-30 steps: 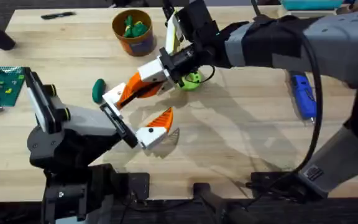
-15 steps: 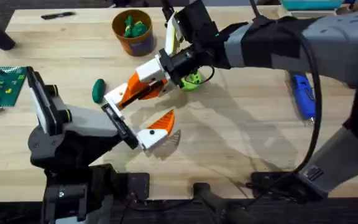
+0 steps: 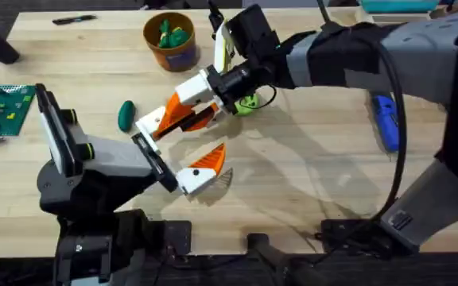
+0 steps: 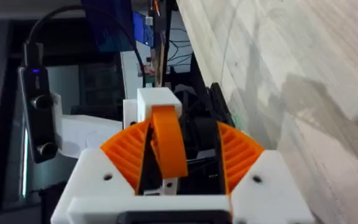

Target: Pick up the gripper from the table and insert it into the empty holder that is missing its gripper. Then pick up a screw, insert it into the mounting hole, and use the screwdriver to tighten it. Finally, clean up the table by picking up the vegetable and placing it into the bucket.

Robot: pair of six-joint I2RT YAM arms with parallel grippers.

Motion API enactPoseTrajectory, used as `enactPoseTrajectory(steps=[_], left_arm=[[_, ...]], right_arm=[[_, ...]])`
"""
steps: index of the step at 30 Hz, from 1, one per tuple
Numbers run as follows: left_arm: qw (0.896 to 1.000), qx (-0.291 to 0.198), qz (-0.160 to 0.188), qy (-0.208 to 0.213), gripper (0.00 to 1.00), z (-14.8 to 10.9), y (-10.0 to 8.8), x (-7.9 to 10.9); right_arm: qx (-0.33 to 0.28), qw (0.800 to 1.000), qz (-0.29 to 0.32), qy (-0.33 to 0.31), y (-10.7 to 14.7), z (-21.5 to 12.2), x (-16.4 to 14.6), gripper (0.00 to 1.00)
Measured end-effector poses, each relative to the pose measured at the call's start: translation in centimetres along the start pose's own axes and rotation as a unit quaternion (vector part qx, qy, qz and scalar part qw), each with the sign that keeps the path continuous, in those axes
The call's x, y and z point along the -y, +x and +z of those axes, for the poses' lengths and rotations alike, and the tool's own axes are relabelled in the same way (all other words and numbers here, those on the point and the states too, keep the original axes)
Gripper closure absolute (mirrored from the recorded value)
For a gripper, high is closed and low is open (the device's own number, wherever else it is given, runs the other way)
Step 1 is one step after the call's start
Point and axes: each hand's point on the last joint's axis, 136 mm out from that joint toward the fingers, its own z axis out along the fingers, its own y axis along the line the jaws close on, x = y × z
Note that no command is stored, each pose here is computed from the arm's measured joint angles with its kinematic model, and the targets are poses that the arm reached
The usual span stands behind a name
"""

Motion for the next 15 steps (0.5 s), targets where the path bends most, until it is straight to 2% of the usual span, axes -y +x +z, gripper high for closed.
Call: enactPoseTrajectory(steps=[10, 15], left_arm=[[1.000, -0.002, 0.009, 0.021, 0.015, 0.1, 0.1, 0.8], [0.999, -0.004, 0.008, 0.041, 0.014, 0.1, 0.2, 1.5]], right_arm=[[-0.008, 1.000, 0.000, -0.023, 0.2, -1.0, -0.1, 0.380], [0.007, 1.000, 0.001, -0.029, -0.6, -2.5, 0.1, 0.357]])
